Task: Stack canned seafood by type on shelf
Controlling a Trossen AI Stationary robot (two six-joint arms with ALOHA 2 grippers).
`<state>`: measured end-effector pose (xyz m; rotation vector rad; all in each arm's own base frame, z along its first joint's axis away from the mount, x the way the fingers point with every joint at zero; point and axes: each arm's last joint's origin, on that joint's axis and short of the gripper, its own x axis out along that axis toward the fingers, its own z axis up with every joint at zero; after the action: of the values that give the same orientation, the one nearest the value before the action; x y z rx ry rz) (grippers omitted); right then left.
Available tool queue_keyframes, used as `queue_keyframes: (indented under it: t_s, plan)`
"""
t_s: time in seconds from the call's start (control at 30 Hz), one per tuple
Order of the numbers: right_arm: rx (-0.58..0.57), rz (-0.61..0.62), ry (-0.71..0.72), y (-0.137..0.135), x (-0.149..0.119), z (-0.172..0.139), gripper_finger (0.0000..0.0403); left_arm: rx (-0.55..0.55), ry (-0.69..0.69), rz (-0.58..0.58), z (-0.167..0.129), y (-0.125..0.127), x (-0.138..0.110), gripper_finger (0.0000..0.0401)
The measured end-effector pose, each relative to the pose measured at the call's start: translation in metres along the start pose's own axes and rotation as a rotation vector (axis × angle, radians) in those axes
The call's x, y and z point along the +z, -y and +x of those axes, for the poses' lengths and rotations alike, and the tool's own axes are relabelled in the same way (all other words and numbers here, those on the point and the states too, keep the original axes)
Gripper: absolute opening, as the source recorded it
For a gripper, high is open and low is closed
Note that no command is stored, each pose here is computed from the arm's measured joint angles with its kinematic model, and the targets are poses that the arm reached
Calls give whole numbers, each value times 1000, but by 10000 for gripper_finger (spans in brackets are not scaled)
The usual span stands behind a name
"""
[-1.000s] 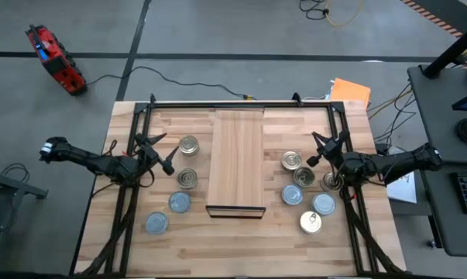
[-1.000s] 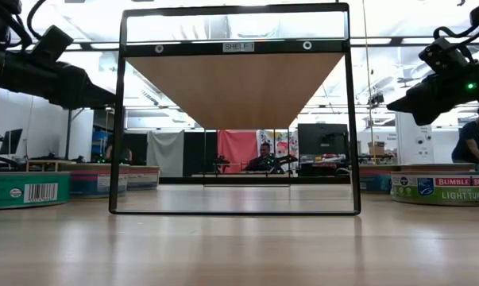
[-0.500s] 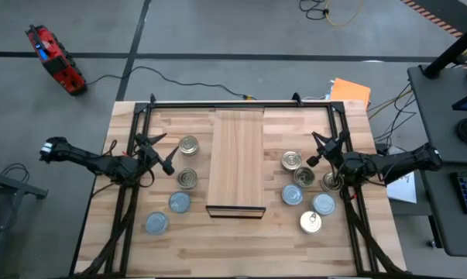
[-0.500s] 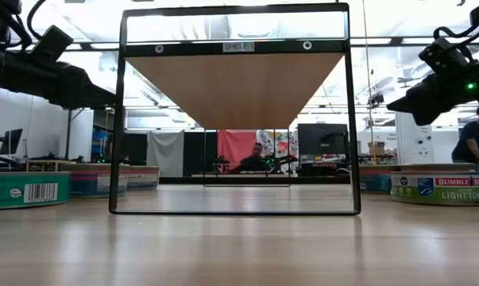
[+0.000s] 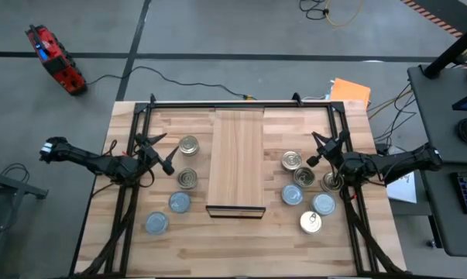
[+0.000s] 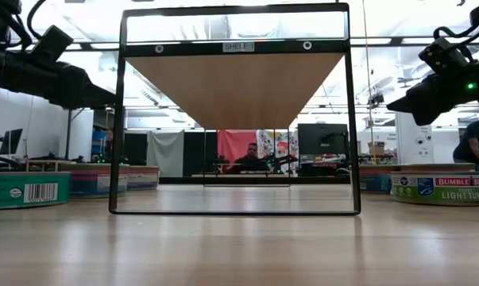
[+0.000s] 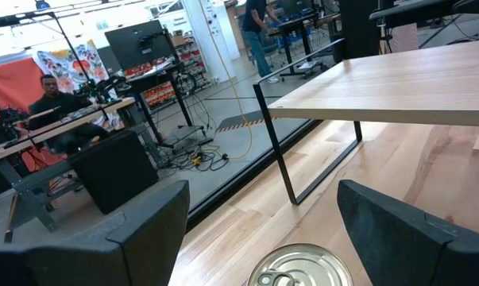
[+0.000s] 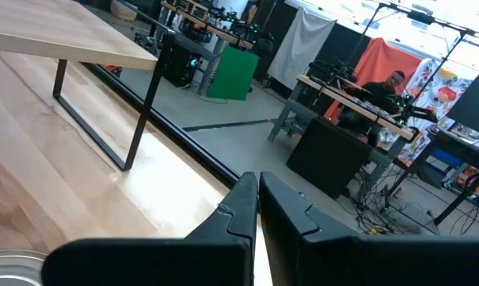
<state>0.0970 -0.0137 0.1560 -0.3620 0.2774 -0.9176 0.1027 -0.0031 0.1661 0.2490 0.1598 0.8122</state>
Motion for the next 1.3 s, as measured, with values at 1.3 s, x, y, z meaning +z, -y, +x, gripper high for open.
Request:
queue_keyframes:
  t_s: [1.3]
  plan:
    - [0,0,0,0,0,0,9,-77,45,-532,0,0,8,304]
